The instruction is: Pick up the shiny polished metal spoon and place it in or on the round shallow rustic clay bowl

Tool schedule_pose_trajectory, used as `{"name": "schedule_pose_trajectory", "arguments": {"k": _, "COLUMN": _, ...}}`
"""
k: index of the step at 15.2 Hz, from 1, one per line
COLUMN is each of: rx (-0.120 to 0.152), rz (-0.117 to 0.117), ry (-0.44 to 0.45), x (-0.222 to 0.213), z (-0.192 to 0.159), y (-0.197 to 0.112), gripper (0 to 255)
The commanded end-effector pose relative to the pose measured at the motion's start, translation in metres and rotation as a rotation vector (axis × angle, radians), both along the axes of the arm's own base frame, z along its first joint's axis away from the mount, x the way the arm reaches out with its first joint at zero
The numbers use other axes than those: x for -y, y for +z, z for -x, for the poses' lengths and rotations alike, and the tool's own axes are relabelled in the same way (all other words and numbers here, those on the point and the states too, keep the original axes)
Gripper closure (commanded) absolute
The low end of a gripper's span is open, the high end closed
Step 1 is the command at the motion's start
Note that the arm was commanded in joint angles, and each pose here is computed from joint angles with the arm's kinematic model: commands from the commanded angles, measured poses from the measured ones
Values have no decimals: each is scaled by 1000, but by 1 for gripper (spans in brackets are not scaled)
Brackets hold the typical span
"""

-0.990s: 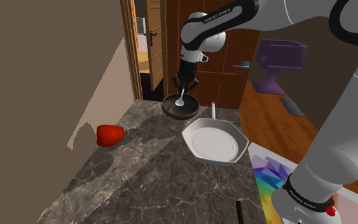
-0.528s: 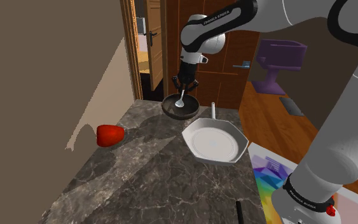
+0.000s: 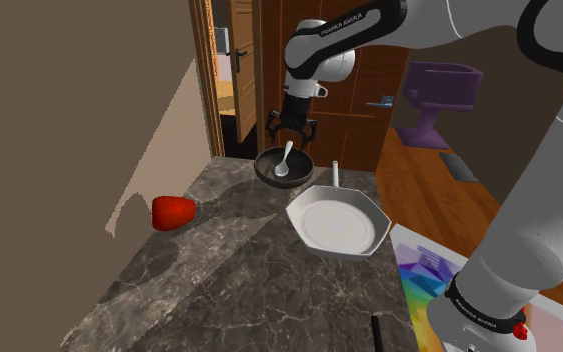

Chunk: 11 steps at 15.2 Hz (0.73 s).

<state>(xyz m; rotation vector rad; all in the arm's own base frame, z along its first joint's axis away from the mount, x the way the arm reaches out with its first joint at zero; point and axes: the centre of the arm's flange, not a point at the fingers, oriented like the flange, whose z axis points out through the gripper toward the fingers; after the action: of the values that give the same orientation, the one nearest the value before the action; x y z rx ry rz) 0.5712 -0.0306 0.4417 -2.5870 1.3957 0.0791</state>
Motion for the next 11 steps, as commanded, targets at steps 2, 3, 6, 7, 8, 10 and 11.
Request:
{"name": "schedule_pose_trajectory", "arguments": {"k": 2, "rx": 0, "rz": 0, "ry": 0, "x": 7, "z": 2, "y": 32, "gripper": 0}}
{"name": "schedule_pose_trajectory", "arguments": {"k": 3, "rx": 0, "rz": 0, "ry": 0, "x": 9, "z": 2, "y": 42, "gripper": 0}}
{"name": "schedule_pose_trajectory", "arguments": {"k": 6, "rx": 0, "rz": 0, "ry": 0, "x": 9, "z": 2, "y": 42, "gripper": 0}}
{"name": "schedule_pose_trajectory", "arguments": {"k": 7, "rx": 0, "rz": 0, "ry": 0, "x": 9, "z": 2, "y": 42, "gripper": 0}}
{"name": "schedule_pose_trajectory", "arguments": {"k": 8, "rx": 0, "rz": 0, "ry": 0, "x": 9, "z": 2, "y": 42, "gripper": 0}}
{"name": "schedule_pose_trajectory", "arguments": {"k": 10, "rx": 0, "rz": 0, "ry": 0, "x": 9, "z": 2, "y": 42, "gripper": 0}}
{"name": "schedule_pose_trajectory", "arguments": {"k": 11, "rx": 0, "rz": 0, "ry": 0, "x": 9, "z": 2, "y": 42, "gripper": 0}}
